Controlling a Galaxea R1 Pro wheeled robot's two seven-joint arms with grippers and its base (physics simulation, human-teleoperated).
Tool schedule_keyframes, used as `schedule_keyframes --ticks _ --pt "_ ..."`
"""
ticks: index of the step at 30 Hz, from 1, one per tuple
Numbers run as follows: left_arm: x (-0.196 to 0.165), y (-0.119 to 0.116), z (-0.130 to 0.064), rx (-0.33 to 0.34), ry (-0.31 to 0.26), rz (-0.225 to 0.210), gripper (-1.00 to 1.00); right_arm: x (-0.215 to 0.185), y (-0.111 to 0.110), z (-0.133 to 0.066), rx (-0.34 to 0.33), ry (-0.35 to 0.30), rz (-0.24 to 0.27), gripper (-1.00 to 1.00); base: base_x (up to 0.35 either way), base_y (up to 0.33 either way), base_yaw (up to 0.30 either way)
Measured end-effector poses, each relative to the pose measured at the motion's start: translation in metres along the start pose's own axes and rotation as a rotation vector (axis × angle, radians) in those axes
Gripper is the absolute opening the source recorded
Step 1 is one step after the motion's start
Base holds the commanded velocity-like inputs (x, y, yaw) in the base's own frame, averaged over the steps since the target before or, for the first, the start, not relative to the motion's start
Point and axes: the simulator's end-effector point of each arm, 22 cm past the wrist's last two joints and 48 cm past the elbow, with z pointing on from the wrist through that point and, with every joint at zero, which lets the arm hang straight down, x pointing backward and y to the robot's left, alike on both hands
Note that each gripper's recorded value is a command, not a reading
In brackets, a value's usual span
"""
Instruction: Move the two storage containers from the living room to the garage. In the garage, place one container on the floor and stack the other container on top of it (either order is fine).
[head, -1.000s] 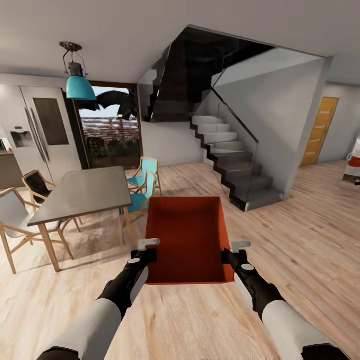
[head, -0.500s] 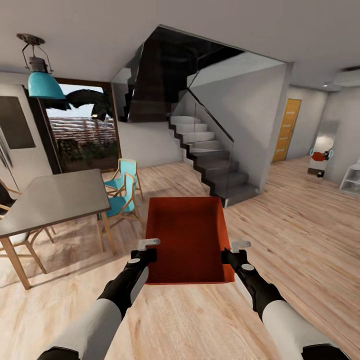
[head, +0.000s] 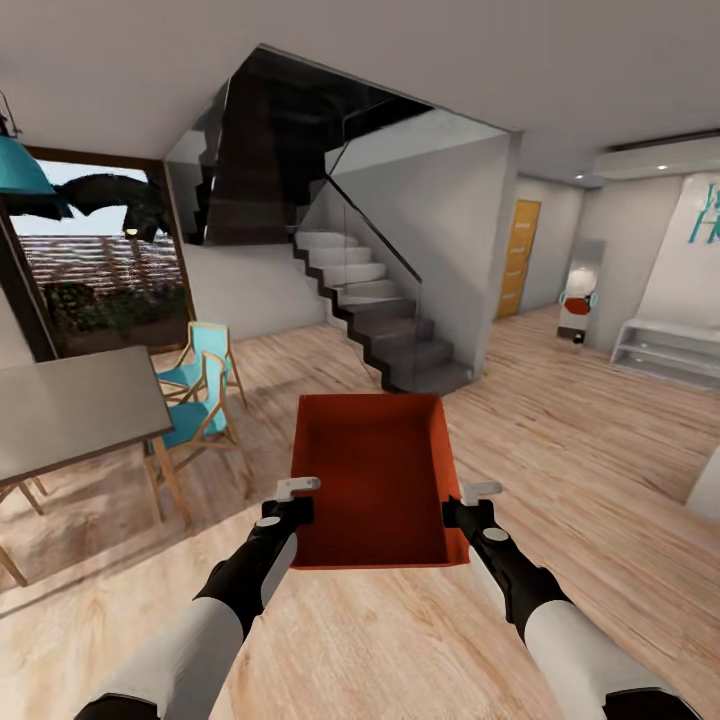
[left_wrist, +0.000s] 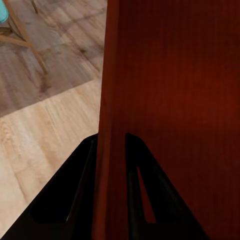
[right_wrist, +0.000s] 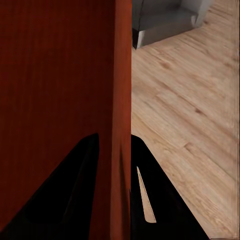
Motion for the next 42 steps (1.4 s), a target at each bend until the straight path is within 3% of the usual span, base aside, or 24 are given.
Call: schedule_keyframes --ticks 42 --pt "-0.0005 0.0001 0.0000 0.000 -0.001 0.000 -1.00 -0.0005 0.0001 0.0000 0.000 -0.001 0.000 -1.00 0.000 0.000 -0.284"
